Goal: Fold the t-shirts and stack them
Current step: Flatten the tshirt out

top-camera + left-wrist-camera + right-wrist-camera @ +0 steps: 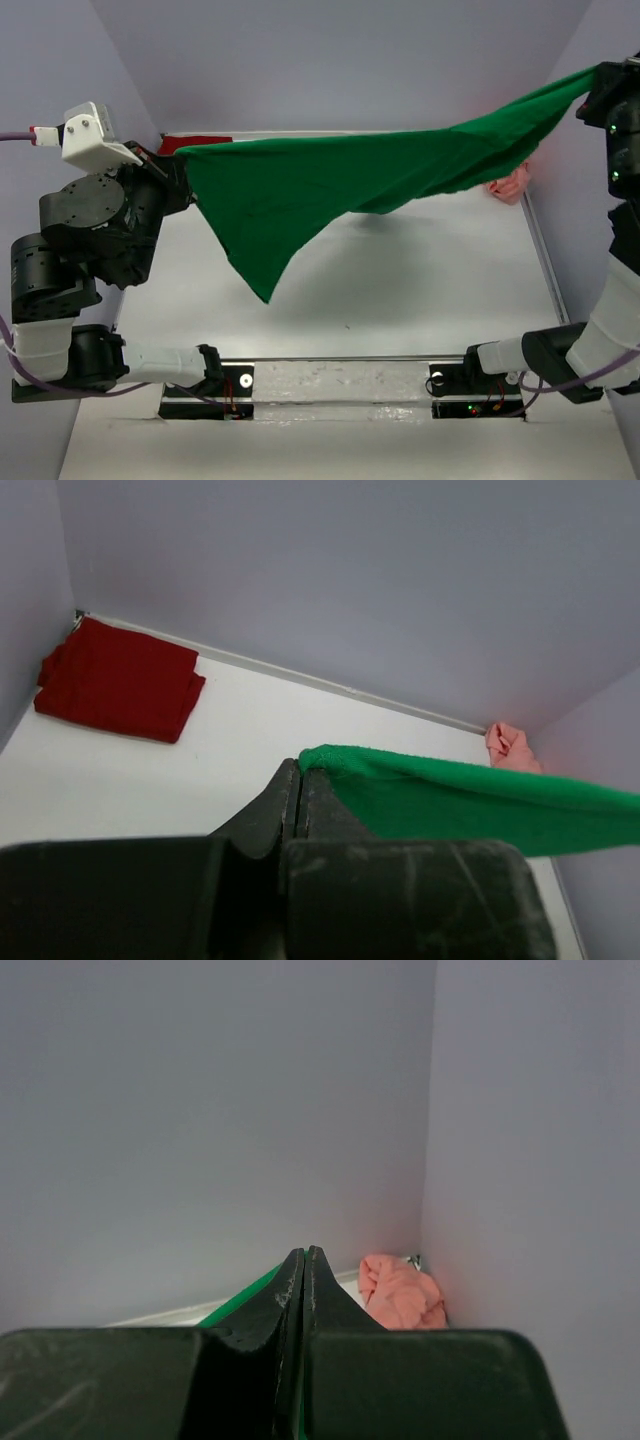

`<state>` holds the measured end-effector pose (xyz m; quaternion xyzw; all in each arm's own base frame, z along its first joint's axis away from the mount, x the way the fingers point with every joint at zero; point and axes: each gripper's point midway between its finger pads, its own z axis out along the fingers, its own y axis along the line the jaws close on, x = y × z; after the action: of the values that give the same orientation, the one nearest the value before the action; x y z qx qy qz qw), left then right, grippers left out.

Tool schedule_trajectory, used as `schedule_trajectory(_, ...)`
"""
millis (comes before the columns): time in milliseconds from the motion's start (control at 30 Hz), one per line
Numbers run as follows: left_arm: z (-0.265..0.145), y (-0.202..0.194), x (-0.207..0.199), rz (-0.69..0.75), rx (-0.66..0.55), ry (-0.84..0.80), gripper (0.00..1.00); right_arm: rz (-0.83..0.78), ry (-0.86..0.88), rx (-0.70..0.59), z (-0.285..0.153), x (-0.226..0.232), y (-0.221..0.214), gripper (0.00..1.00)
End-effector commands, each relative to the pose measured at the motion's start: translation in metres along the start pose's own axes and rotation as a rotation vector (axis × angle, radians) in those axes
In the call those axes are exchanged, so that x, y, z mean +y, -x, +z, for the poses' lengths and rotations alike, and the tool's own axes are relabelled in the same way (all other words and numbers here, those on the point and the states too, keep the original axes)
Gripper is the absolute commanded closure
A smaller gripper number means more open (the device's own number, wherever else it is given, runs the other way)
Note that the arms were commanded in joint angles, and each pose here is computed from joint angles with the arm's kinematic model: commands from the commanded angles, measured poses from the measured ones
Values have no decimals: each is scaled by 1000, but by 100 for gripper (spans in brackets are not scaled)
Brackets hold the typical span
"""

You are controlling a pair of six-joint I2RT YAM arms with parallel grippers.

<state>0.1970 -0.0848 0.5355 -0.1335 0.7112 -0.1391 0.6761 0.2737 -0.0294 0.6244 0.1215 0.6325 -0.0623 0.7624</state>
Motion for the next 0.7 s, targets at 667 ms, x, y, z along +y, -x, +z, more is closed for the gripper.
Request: schedule_trajectory(667,4,37,-1,153,-96,44,100,25,125,-163,-18,14,52,100)
